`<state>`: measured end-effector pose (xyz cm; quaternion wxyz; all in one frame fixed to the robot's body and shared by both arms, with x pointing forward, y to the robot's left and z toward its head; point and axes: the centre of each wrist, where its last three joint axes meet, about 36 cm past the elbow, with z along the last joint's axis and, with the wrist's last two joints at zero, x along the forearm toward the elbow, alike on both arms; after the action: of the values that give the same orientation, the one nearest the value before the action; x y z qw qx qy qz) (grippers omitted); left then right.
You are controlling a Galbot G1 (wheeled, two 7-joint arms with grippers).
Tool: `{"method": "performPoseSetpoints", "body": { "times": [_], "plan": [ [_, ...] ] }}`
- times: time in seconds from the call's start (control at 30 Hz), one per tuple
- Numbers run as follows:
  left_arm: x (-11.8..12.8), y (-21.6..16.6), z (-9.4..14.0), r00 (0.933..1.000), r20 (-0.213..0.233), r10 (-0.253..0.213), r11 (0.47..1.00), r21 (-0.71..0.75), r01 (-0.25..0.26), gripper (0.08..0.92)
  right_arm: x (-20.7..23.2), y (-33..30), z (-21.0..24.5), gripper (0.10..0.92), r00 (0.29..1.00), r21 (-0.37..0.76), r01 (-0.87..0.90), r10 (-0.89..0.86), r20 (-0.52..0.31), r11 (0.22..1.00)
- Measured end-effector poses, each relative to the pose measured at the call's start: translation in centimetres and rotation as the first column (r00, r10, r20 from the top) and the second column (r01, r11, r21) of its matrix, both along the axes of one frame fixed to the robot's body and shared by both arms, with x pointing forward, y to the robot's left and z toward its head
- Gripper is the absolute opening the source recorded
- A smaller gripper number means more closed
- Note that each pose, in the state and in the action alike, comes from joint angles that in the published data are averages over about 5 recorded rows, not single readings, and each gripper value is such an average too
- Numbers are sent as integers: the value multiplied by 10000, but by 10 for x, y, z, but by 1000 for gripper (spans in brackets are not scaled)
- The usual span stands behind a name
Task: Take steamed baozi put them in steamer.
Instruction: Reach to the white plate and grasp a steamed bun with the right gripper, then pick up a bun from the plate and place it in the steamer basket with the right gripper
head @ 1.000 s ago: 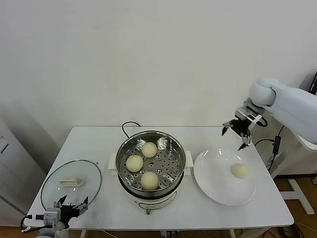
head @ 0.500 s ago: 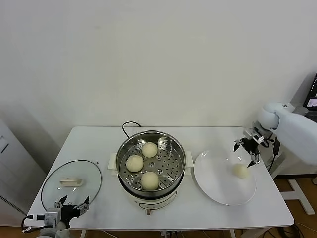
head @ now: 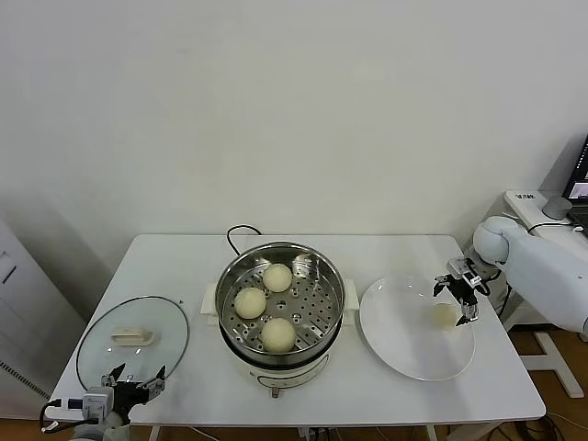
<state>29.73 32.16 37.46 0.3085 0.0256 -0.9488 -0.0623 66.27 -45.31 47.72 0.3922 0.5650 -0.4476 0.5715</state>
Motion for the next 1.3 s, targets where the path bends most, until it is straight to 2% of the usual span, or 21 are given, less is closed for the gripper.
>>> {"method": "performPoseSetpoints", "body": {
  "times": [0.1, 0.47, 0.57, 0.87, 1.3],
  "plan": [
    [0, 0, 0, 10000, -5, -2, 10000, 11, 2, 823, -2, -2, -6, 779, 10000, -45, 80, -80, -10, 10000],
    [0, -1, -1, 10000, -19, -15, 10000, 13, 15, 823, -5, -5, -14, 467, 9993, -6, 383, -383, 44, 9993],
    [-1, -2, -1, 10000, -32, -20, 10000, 23, 20, 823, -6, -6, -13, 414, 9989, 8, 461, -461, -14, 9989],
    [-2, -3, 2, 10000, 21, -49, 10000, 75, 49, 823, -9, -9, 13, 399, 9960, 181, 878, -875, -176, 9960],
    [-3, -4, 4, 9999, 49, -113, 9999, 107, 112, 823, -4, 18, 129, 399, 9919, 696, 1236, -1252, 195, 9899]
  ]
}}
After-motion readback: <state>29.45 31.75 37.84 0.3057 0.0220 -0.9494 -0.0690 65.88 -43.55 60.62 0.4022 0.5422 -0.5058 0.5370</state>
